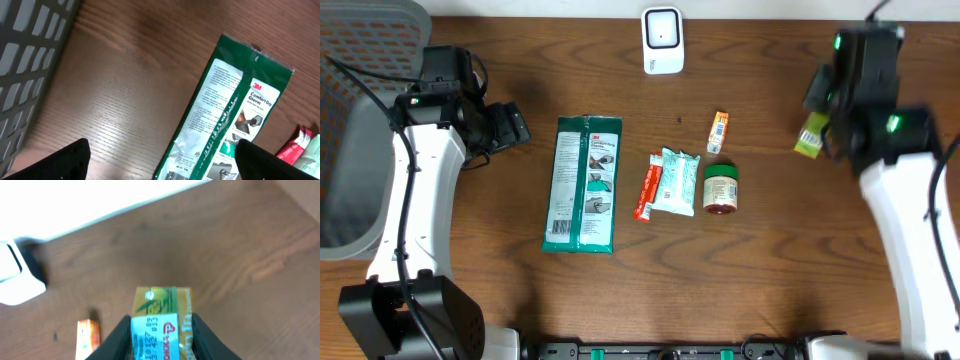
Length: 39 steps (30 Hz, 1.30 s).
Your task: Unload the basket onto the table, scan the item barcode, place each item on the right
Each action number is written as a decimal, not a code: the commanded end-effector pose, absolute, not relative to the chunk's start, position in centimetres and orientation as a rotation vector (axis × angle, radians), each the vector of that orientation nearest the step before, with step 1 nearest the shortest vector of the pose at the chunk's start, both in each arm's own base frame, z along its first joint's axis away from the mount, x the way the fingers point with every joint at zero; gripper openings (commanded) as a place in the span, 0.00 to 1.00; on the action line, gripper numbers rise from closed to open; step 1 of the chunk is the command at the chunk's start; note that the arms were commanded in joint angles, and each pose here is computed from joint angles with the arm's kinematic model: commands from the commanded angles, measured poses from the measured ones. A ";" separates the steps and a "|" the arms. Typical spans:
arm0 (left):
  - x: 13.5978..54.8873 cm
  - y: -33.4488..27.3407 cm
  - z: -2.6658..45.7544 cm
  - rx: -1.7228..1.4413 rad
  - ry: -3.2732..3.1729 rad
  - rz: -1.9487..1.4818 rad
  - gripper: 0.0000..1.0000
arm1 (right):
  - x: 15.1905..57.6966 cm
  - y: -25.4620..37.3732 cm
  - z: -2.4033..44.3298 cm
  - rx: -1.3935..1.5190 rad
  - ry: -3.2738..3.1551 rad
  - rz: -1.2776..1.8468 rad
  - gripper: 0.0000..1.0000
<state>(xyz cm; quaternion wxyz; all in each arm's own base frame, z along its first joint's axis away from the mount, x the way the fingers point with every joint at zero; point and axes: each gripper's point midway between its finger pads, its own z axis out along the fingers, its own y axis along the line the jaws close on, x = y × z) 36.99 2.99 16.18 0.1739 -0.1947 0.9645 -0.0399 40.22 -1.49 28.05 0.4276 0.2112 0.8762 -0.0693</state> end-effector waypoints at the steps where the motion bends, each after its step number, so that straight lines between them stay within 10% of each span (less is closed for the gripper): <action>1: 37.0 3.1 16.1 -0.550 2.740 -0.112 0.92 | 38.1 -3.2 26.3 0.595 2.070 -0.239 0.28; 12: 37.0 3.1 16.1 -0.550 2.741 -0.112 0.92 | 37.0 -4.0 15.1 0.590 1.896 -0.219 0.29; 39: 37.0 3.1 16.1 -0.551 2.741 -0.112 0.93 | 33.8 -1.6 8.4 0.588 2.187 -0.101 0.38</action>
